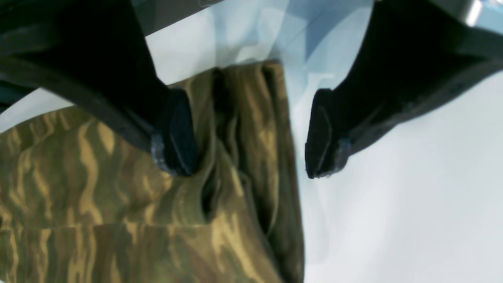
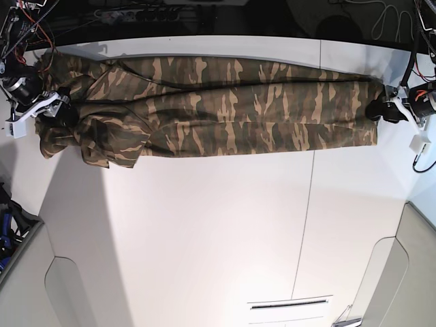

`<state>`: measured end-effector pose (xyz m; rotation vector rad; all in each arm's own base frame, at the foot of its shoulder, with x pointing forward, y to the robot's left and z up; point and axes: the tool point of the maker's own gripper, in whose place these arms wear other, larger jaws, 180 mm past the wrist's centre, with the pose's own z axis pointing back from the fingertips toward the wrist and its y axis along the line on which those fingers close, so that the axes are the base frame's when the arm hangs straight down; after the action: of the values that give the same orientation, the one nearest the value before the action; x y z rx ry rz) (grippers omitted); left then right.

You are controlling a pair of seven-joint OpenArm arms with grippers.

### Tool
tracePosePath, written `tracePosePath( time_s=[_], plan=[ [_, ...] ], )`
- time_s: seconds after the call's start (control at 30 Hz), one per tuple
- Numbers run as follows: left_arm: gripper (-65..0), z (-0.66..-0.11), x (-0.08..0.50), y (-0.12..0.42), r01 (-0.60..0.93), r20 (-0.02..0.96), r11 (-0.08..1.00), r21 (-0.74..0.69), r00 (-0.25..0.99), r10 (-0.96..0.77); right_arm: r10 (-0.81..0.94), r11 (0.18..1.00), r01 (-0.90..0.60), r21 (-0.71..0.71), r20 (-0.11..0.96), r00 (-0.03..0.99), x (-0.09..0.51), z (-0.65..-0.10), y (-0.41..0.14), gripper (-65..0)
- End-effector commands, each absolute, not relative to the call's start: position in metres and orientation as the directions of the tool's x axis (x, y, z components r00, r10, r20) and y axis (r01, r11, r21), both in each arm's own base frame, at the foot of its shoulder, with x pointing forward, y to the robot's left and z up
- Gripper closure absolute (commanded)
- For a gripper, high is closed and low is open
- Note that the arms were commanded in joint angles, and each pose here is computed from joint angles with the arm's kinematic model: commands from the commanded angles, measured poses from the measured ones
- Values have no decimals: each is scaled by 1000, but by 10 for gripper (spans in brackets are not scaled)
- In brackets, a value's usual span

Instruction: Fold the T-shirt properly

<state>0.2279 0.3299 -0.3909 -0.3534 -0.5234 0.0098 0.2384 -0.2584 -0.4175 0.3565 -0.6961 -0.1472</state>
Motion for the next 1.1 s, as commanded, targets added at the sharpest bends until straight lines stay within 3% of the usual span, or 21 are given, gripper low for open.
tracePosePath(
  time_s=[0.0, 0.53, 0.8, 0.97, 1.0, 1.07],
  plan=[
    [-467, -379, 236, 335, 94, 520, 942, -323, 849, 94, -236, 935, 15, 355, 589, 773, 237, -417, -262, -441],
    [-467, -395, 229, 326, 81, 495, 944, -321, 864, 94, -236, 935, 15, 355, 588, 773, 237, -417, -262, -441],
    [-466, -405, 222, 304, 71, 469, 917, -392, 873, 133, -236, 935, 15, 355, 588, 774, 237, -417, -262, -441],
    [-463, -396, 219, 284, 86, 437, 855, -512, 883, 173, -236, 935, 15, 355, 589, 773, 237, -417, -262, -441],
    [-445, -393, 220, 281, 88, 442, 845, -527, 878, 184, -236, 935, 15, 355, 589, 773, 237, -417, -262, -441],
    [-301, -391, 223, 280, 91, 450, 838, -537, 872, 194, -236, 935, 15, 355, 588, 773, 237, -417, -262, -441]
  ],
)
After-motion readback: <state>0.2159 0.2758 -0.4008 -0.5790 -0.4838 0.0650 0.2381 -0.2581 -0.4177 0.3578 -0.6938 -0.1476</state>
